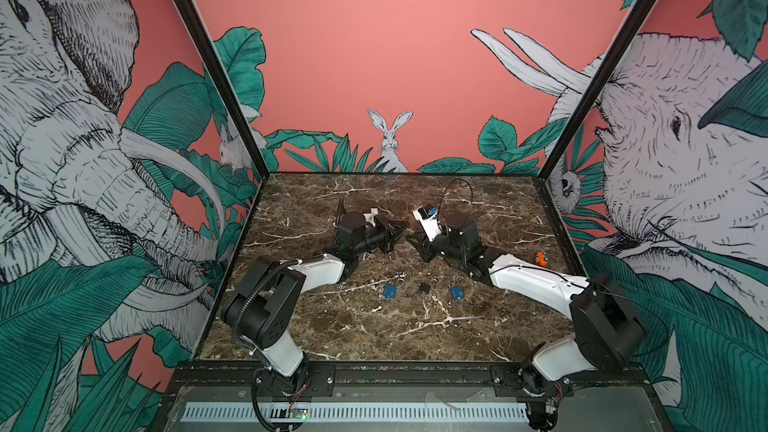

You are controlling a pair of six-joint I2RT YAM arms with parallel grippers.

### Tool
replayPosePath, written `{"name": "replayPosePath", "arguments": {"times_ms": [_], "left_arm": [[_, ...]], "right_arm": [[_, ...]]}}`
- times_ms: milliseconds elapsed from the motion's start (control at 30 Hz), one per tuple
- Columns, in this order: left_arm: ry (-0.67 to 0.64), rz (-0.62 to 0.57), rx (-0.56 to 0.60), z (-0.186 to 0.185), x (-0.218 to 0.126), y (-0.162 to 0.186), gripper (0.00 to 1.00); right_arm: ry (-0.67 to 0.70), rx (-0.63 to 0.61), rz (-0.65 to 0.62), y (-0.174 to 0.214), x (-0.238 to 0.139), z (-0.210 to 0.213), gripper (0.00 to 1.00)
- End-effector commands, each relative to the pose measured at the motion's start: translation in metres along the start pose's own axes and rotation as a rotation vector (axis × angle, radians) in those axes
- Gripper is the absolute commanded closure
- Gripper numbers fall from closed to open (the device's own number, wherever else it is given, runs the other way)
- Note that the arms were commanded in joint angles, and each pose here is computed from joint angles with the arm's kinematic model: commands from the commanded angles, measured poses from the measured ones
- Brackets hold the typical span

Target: Lock with the key

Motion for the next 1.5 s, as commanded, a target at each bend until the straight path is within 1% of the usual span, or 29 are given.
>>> {"name": "replayPosePath", "arguments": {"times_ms": [0,200,267,400,533,733,767,800,833,867,900,967,1000,1100,1167,1233,1300,1333,1367,1433,1467], "left_arm": [[0.084,0.025,0.05,-0.034,-0.002,0.011,1.0],[0.079,0.035,0.056,-0.034,0.001,0.014,1.0],[0.078,0.035,0.054,-0.033,0.001,0.013,1.0],[0.078,0.041,0.051,-0.032,0.002,0.014,1.0],[0.069,0.041,0.049,-0.029,0.002,0.014,1.0],[0.067,0.041,0.043,-0.023,0.004,0.012,1.0],[0.072,0.038,0.055,-0.025,0.003,0.01,0.96],[0.079,0.036,0.076,-0.027,0.002,0.007,0.68],[0.075,0.025,0.099,-0.028,0.0,0.001,0.47],[0.062,0.01,0.136,-0.029,-0.003,-0.007,0.33],[0.043,-0.003,0.176,-0.029,-0.006,-0.013,0.22],[-0.003,-0.043,0.281,-0.033,-0.014,-0.031,0.14],[-0.006,-0.034,0.333,-0.037,-0.017,-0.033,0.11],[-0.044,-0.023,0.539,-0.046,-0.022,-0.045,0.11],[-0.035,-0.018,0.686,-0.054,-0.024,-0.048,0.12],[-0.006,0.004,0.82,-0.061,-0.025,-0.045,0.13],[-0.008,0.046,0.919,-0.06,-0.024,-0.04,0.15],[0.005,0.062,0.958,-0.061,-0.023,-0.037,0.16],[0.019,0.083,0.978,-0.061,-0.023,-0.033,0.17],[0.084,0.103,0.996,-0.068,-0.024,-0.027,0.18],[0.117,0.115,0.996,-0.071,-0.025,-0.023,0.19]], "right_arm": [[-0.012,-0.001,-0.052,-0.013,-0.007,0.002,0.81],[-0.013,-0.002,-0.068,-0.015,-0.01,0.003,0.82],[-0.011,-0.001,-0.078,-0.018,-0.012,0.002,0.84],[-0.018,0.005,-0.09,-0.02,-0.014,0.003,0.9],[-0.022,0.015,-0.119,-0.025,-0.019,0.003,1.0],[-0.049,0.05,-0.17,-0.039,-0.03,0.005,1.0],[-0.052,0.07,-0.171,-0.041,-0.031,0.003,1.0],[-0.064,0.114,-0.161,-0.042,-0.032,0.001,1.0],[-0.079,0.161,-0.141,-0.042,-0.033,-0.002,1.0],[-0.091,0.203,-0.126,-0.043,-0.034,-0.005,1.0],[-0.103,0.25,-0.102,-0.042,-0.035,-0.007,1.0],[-0.131,0.35,-0.045,-0.038,-0.041,-0.011,1.0],[-0.145,0.385,-0.027,-0.037,-0.045,-0.012,1.0],[-0.222,0.517,0.037,-0.035,-0.059,-0.009,1.0],[-0.317,0.625,0.059,-0.04,-0.069,-0.003,1.0],[-0.357,0.73,0.096,-0.042,-0.077,-0.001,1.0],[-0.411,0.827,0.159,-0.04,-0.083,0.004,1.0],[-0.444,0.86,0.17,-0.043,-0.086,0.007,1.0],[-0.484,0.881,0.151,-0.049,-0.089,0.01,1.0],[-0.531,0.916,0.118,-0.057,-0.093,0.014,1.0],[-0.551,0.912,0.112,-0.061,-0.095,0.016,1.0]]}}
Point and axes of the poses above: each gripper's point midway between its finger pads, its own x axis out along the fingers, its own z axis along the line the jaws close on, y = z × x, the point moved 2 cm from there along -x, back along the fingers, and after that the axes turned 3 degrees about -x, right-handed, at the moved point
